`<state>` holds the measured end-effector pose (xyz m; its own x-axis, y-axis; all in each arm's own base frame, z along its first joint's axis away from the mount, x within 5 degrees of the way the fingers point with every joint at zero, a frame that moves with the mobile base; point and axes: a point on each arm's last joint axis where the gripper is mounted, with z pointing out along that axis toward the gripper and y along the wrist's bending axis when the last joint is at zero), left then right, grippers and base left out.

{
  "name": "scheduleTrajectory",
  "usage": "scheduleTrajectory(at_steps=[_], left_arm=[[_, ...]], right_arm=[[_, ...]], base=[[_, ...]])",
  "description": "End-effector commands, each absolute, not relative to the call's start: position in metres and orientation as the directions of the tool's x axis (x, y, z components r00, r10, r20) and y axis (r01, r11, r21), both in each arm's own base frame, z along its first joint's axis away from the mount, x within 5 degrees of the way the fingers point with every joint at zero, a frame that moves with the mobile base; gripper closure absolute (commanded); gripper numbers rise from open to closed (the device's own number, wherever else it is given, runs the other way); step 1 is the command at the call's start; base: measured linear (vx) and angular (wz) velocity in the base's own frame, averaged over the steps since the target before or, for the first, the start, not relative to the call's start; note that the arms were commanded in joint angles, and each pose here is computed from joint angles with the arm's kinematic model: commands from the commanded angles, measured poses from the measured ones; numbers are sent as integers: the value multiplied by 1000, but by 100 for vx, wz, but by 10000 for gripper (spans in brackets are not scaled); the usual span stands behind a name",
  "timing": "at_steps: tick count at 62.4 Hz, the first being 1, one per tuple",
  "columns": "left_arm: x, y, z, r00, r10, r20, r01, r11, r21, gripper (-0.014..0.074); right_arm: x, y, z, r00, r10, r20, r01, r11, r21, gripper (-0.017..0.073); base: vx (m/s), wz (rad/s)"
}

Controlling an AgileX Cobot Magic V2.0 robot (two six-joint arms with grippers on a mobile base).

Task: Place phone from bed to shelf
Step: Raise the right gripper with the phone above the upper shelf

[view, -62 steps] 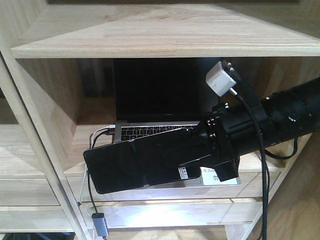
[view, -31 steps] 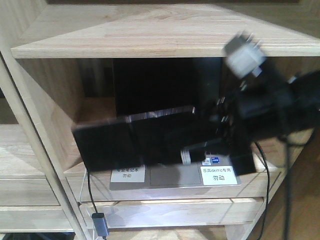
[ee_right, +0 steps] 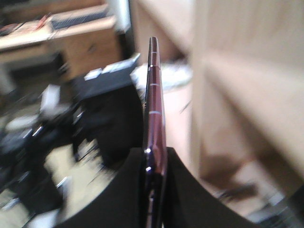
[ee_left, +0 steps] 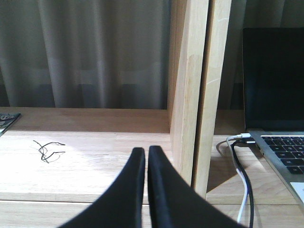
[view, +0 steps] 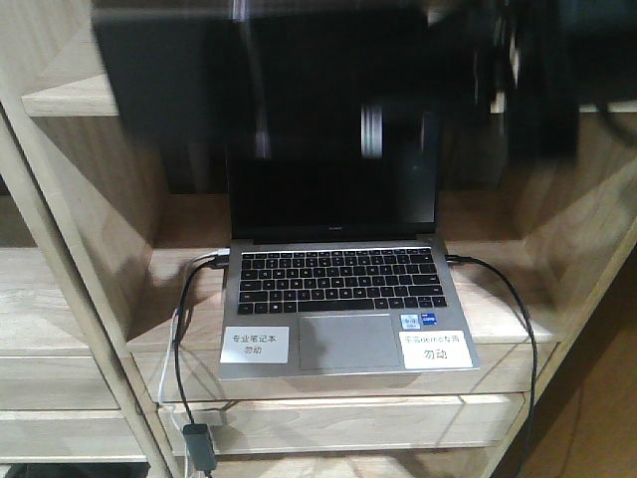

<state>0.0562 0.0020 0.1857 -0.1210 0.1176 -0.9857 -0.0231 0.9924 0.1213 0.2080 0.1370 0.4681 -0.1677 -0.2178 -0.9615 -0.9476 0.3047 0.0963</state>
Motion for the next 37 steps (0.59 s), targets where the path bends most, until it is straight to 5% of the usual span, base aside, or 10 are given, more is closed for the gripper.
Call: scheduleTrajectory(at_steps=[1, 19, 37], left_arm=[[55, 2, 200, -14, 107, -994, -34, 994, 108, 592], [55, 2, 200, -14, 107, -994, -34, 994, 108, 592], [55, 2, 200, -14, 107, -994, -34, 994, 108, 592]], right_arm=[[211, 136, 504, -89, -73, -993, -935, 350, 57, 561], [257, 150, 533, -22, -35, -999, -939, 344, 9, 561], [313, 166, 529, -87, 13, -996, -936, 342, 86, 561]], base=[[0, 0], [0, 0], [0, 0]])
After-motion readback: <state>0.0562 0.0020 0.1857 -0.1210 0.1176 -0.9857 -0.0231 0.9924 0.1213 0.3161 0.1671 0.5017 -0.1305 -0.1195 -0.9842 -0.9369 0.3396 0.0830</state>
